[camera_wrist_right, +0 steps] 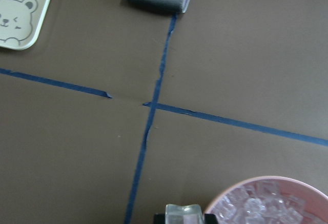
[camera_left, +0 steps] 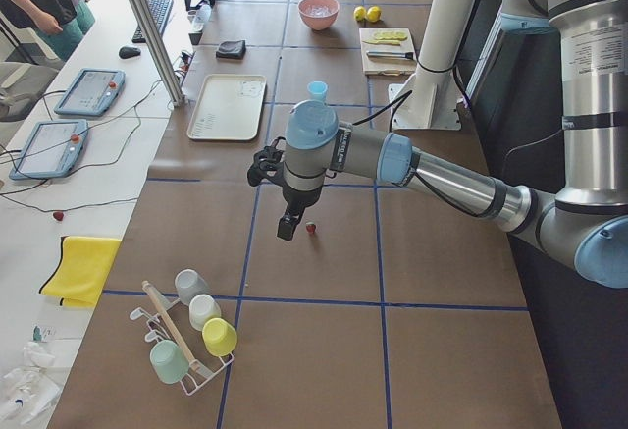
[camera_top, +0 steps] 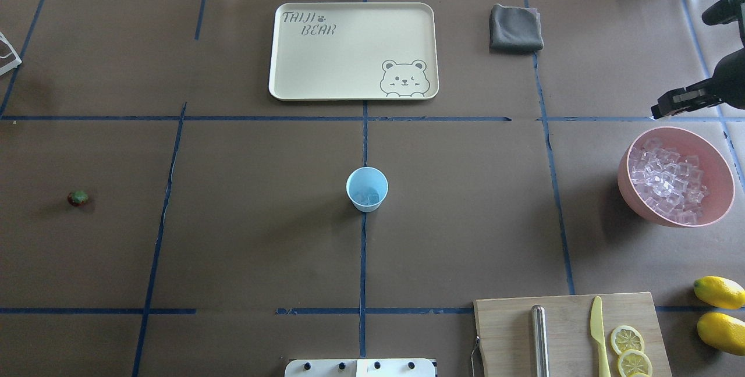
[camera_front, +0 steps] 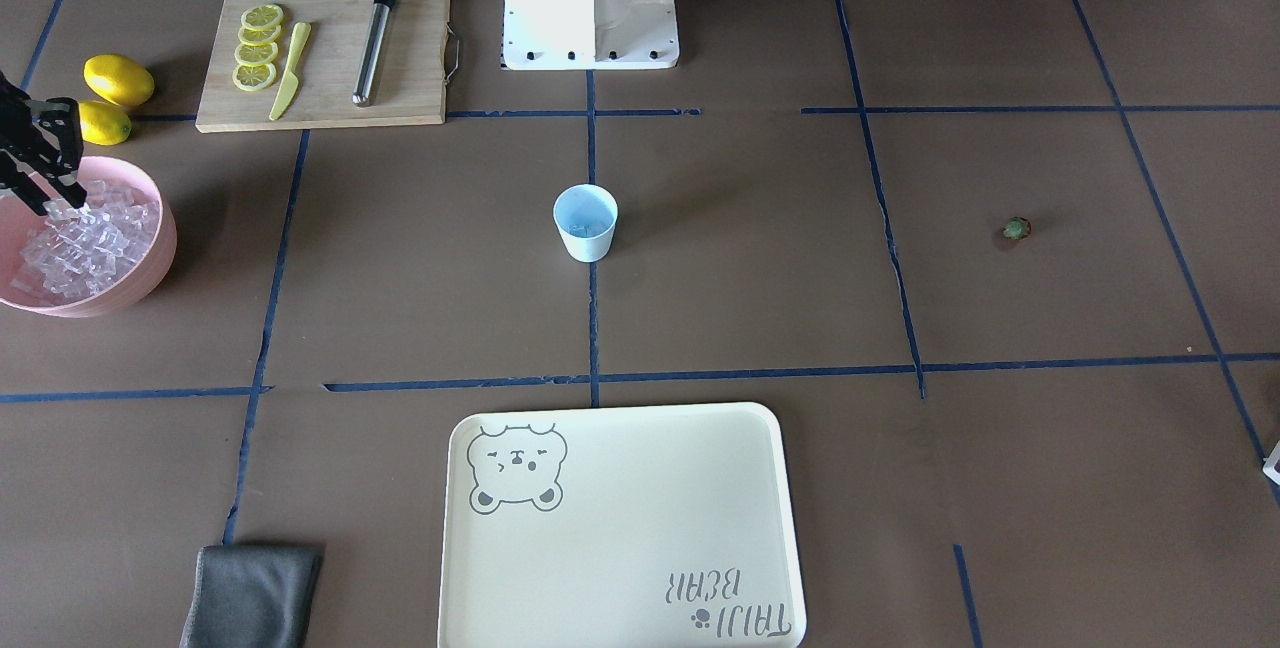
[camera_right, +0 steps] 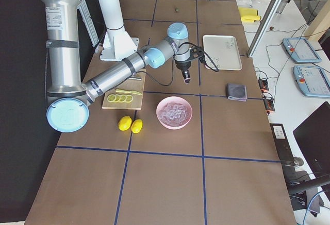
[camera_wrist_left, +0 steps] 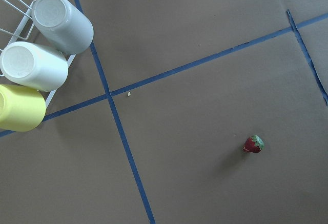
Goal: Put ice and strawberries in cup
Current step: 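Carry the ice cube with the right gripper over the cup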
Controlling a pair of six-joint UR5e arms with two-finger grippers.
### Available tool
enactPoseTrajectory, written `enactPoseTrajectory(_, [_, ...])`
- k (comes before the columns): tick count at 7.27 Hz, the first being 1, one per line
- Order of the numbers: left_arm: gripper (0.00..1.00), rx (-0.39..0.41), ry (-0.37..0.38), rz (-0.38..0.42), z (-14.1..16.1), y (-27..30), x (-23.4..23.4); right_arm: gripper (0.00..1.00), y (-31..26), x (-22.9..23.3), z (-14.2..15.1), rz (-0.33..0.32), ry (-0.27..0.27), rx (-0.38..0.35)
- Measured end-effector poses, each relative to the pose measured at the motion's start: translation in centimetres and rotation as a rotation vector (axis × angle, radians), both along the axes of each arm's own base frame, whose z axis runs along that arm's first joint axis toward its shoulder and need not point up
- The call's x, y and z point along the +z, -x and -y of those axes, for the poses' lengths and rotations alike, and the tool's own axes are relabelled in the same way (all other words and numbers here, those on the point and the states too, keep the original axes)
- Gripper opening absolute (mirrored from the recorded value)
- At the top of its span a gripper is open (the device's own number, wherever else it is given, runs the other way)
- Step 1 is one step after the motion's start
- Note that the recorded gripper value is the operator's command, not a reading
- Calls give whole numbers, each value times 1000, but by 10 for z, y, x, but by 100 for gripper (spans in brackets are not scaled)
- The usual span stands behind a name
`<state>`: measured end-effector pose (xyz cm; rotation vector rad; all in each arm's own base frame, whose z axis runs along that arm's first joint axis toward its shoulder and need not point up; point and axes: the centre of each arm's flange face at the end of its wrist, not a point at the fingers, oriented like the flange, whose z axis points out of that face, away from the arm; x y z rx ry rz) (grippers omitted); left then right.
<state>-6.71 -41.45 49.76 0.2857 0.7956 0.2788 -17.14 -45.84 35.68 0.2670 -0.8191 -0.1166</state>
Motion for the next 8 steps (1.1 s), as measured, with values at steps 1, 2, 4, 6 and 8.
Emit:
enactPoseTrajectory(1, [100,0,1,0,0,0,0,0,47,-42,7,21,49,-20])
enactPoseTrajectory(2, [100,-1,1,0,0,0,0,0,96,-92,11,19,101,-29])
enactPoseTrajectory(4, [100,-3,5,-1,0,0,1,0,186,-166,-11,-3,153,1])
enactPoseTrajectory(6, [100,-4,7,-1,0,0,1,0,270,-202,-26,-38,167,30])
enactPoseTrajectory(8, [100,-4,6,-1,0,0,1,0,327,-218,-26,-46,186,54])
